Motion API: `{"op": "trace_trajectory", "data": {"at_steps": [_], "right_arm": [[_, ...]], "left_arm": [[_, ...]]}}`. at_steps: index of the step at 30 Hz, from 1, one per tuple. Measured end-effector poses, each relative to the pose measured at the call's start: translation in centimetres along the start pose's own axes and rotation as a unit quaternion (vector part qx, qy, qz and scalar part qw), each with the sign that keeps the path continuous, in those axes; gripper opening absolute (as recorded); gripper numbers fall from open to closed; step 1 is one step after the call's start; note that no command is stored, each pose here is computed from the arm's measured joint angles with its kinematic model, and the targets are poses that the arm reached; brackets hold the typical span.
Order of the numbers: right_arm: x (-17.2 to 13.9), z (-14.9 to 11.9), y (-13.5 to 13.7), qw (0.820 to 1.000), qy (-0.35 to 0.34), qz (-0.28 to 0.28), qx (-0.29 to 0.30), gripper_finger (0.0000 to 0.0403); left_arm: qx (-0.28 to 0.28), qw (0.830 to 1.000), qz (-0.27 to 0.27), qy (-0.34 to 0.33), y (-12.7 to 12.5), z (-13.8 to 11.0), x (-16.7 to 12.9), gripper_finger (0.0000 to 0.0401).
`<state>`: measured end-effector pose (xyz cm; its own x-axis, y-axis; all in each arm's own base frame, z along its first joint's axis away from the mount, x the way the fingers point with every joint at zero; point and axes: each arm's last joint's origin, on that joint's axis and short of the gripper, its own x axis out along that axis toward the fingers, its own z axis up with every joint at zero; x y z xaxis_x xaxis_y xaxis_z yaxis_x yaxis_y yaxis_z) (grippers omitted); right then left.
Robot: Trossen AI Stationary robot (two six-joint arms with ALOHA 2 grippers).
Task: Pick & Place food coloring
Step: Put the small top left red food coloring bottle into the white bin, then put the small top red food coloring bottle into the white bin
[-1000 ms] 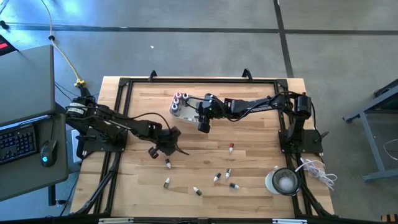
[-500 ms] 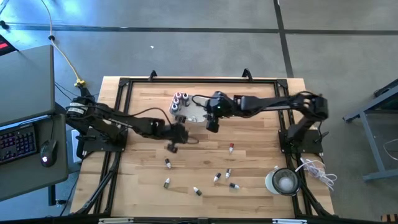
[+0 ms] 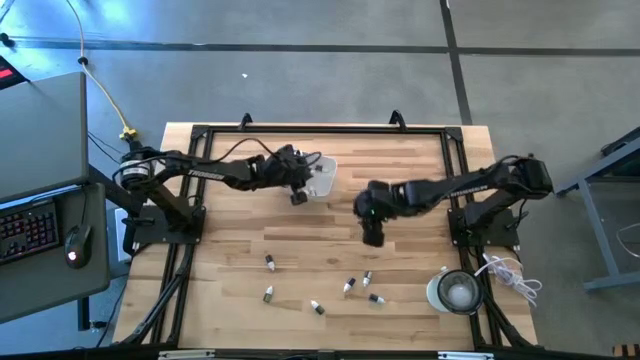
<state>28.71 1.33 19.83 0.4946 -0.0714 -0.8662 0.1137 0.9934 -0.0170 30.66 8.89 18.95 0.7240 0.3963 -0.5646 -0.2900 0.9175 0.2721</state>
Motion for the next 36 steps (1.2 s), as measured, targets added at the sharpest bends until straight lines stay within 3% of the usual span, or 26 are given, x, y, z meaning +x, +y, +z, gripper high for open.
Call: {"op": "trace_trajectory", "data": {"at_steps": [4, 8, 13, 17, 23, 32, 36], "right_arm": [[1.6, -2.8, 1.5, 0.996, 0.015, 0.039, -0.082, 0.0156], [2.2, -4.0, 1.8, 0.993, 0.026, 0.075, -0.086, 0.0156], [2.6, -4.5, 1.7, 0.985, 0.016, 0.082, -0.149, 0.0156], [2.8, -5.2, 1.6, 0.979, 0.027, 0.087, -0.18, 0.0156], [3.5, -6.3, 1.3, 0.971, 0.016, 0.08, -0.225, 0.0156], [4.9, -9.1, 0.0, 0.973, -0.004, 0.075, -0.217, 0.0154], [5.3, -10.3, -0.2, 0.982, -0.018, 0.078, -0.172, 0.0139]], "left_arm": [[0.003, 1.0, -0.002, 0.01, -0.3, -0.4, 0.6, 0.0138], [0.002, 1.0, 0.001, -0.013, -0.5, 0.4, 0.4, 0.0168], [-0.003, 0.996, -0.004, -0.087, -0.1, 5.0, -3.0, 0.0173], [0.005, 0.995, -0.015, -0.098, 0.0, 7.6, -6.1, 0.0174], [0.008, 0.993, -0.025, -0.119, 0.2, 9.7, -9.3, 0.0174], [-0.017, 0.99, -0.052, -0.132, -0.1, 10.2, -9.8, 0.0174], [-0.028, 0.989, -0.06, -0.133, -0.2, 10.2, -9.8, 0.0174]]}}
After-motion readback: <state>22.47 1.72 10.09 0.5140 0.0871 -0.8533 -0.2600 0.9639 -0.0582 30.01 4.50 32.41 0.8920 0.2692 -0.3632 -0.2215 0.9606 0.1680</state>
